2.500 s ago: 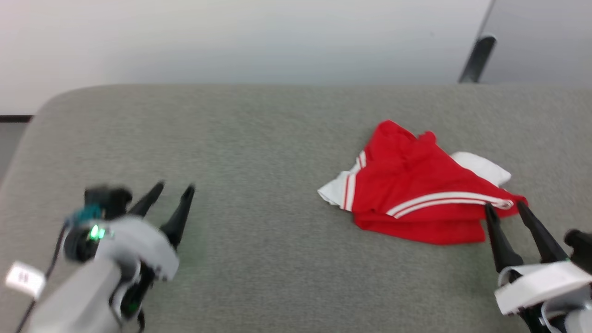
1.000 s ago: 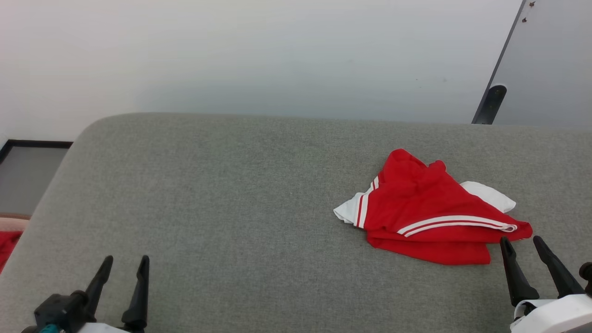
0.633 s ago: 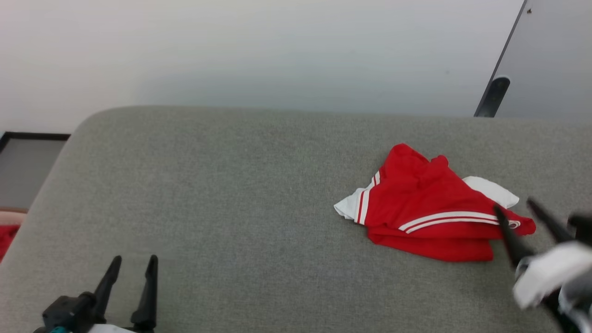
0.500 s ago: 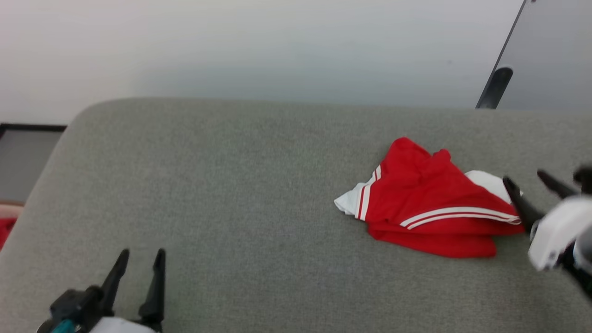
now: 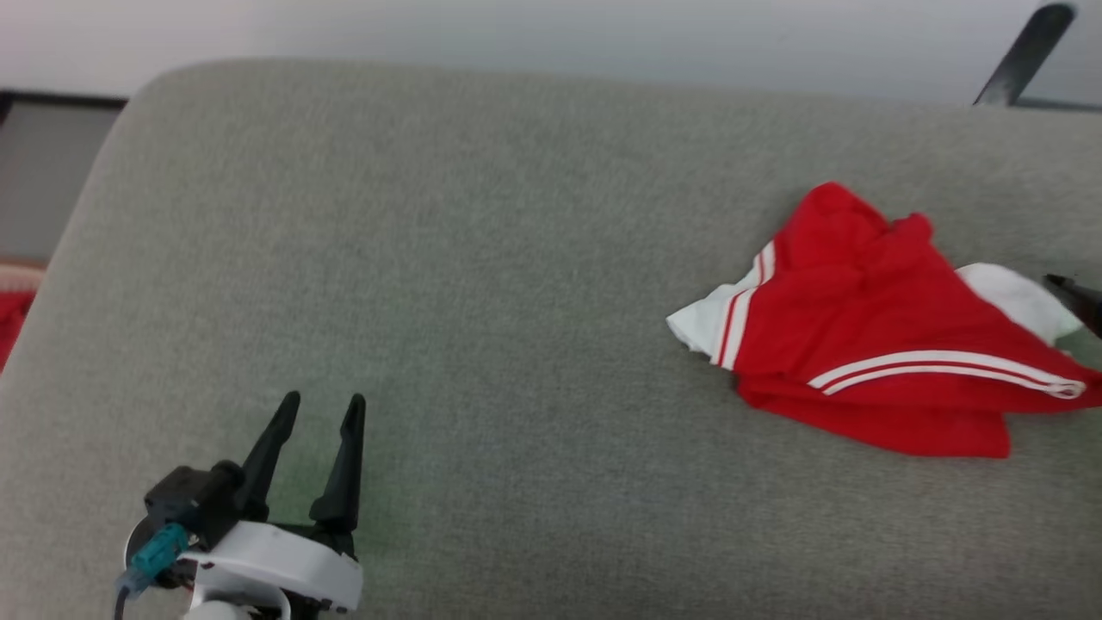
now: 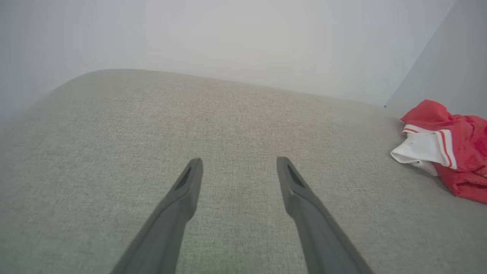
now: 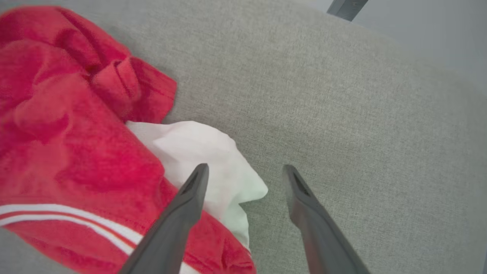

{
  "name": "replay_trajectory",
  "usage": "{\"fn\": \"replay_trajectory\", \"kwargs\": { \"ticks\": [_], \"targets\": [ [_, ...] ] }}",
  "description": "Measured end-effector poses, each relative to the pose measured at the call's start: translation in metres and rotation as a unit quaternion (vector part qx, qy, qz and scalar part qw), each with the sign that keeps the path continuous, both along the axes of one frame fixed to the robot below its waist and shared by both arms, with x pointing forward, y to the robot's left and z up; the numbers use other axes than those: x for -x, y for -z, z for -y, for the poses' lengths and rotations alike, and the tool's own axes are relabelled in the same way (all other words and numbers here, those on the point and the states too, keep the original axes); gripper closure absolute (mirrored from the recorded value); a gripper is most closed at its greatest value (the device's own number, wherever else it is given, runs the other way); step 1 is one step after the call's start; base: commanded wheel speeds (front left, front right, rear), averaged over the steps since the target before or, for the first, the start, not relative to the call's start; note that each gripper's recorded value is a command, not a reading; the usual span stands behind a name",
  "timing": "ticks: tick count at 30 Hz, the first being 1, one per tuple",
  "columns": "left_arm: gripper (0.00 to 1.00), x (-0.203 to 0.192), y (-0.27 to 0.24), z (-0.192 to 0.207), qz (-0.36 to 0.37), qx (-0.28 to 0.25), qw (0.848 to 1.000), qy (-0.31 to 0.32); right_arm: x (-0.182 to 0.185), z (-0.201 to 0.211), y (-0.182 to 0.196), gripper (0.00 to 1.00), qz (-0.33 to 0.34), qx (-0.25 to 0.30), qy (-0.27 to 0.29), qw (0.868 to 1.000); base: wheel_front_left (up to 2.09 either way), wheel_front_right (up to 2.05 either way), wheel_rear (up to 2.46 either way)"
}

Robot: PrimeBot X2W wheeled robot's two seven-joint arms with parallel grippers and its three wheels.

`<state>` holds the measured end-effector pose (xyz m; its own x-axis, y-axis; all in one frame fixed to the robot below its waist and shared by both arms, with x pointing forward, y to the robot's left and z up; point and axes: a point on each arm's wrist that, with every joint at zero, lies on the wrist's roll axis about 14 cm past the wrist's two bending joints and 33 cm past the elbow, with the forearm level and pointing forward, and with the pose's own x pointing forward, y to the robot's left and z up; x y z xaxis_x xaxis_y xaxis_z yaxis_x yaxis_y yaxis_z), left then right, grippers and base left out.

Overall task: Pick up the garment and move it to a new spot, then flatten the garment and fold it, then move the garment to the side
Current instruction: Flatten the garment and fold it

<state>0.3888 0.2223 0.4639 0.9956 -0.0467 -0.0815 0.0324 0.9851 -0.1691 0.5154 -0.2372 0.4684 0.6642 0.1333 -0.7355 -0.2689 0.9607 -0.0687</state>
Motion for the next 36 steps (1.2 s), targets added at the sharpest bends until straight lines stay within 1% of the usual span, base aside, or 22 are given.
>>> {"fn": "replay_trajectory", "kwargs": {
  "ticks": [4, 8, 10, 12, 13, 14, 15, 16, 18, 22, 25, 27, 29, 31, 32, 36],
  "targets": [
    [0.0, -0.004, 0.014, -0.006, -0.018, 0.001, 1.0, -0.01, -0.011, -0.005, 0.028, 0.0, -0.039, -0.006, 0.001, 0.999, 0.0, 0.0, 0.0],
    [0.0, -0.004, 0.025, -0.013, -0.032, -0.001, 0.999, -0.02, -0.003, -0.02, 0.067, 0.0, -0.109, -0.006, -0.013, 0.994, 0.0, 0.0, 0.0],
    [0.0, -0.004, 0.028, -0.017, -0.037, -0.004, 0.999, -0.027, -0.002, -0.025, 0.074, 0.0, -0.127, -0.011, -0.019, 0.992, 0.0, 0.0, 0.0],
    [0.0, -0.003, 0.031, -0.019, -0.04, -0.004, 0.999, -0.03, -0.004, -0.026, 0.076, 0.0, -0.127, -0.008, -0.024, 0.992, 0.0, 0.0, 0.0],
    [0.0, -0.003, 0.031, -0.019, -0.04, -0.004, 0.999, -0.029, -0.004, -0.027, 0.076, 0.36, -0.128, -0.009, -0.026, 0.991, 0.0, 0.0, 0.0],
    [0.0, -0.004, 0.03, -0.018, -0.039, -0.004, 0.999, -0.028, -0.003, -0.028, 0.076, 0.59, -0.131, -0.008, -0.028, 0.991, 0.0, 0.0, 0.0],
    [0.0, -0.005, 0.03, -0.018, -0.038, -0.004, 0.999, -0.027, -0.003, -0.027, 0.076, 0.91, -0.131, -0.007, -0.029, 0.991, 0.0, 0.0, 0.0],
    [0.0, -0.006, 0.031, -0.017, -0.038, -0.003, 0.999, -0.026, -0.002, -0.027, 0.075, 1.0, -0.131, -0.009, -0.028, 0.991, 0.0, 0.0, 0.0],
    [0.0, -0.007, 0.03, -0.015, -0.035, -0.003, 0.999, -0.023, -0.001, -0.029, 0.074, 1.0, -0.129, -0.018, -0.027, 0.991, 0.0, 0.0, 0.0],
    [0.0, -0.008, 0.027, -0.015, -0.031, -0.001, 0.999, -0.022, -0.008, -0.026, 0.064, 1.0, -0.084, -0.03, -0.018, 0.996, 0.0, 0.0, 0.0],
    [0.0, -0.008, 0.025, -0.013, -0.027, -0.002, 0.999, -0.019, -0.021, -0.019, 0.042, 1.0, -0.016, -0.05, -0.003, 0.999, 0.0, 0.0, 0.0],
    [0.0, -0.008, 0.024, -0.012, -0.024, -0.002, 1.0, -0.017, -0.032, -0.008, 0.022, 1.0, 0.04, -0.062, 0.013, 0.997, 0.0, 0.0, 0.0],
    [0.0, -0.008, 0.023, -0.01, -0.022, 0.0, 1.0, -0.016, -0.041, 0.007, 0.002, 1.0, 0.098, -0.079, 0.042, 0.991, 0.0, 0.0, 0.0],
    [0.0, -0.006, 0.023, -0.008, -0.023, 0.001, 1.0, -0.013, -0.046, 0.026, -0.016, 1.0, 0.149, -0.098, 0.078, 0.981, 0.0, 0.0, 0.0],
    [0.0, -0.006, 0.023, -0.007, -0.023, 0.002, 1.0, -0.012, -0.046, 0.034, -0.021, 1.0, 0.17, -0.098, 0.088, 0.977, 0.0, 0.0, 0.0],
    [0.0, -0.006, 0.021, -0.003, -0.018, 0.005, 1.0, -0.007, -0.032, 0.063, -0.023, 1.0, 0.228, -0.123, 0.15, 0.954, 0.0, 0.0, 0.0]
  ]
}}
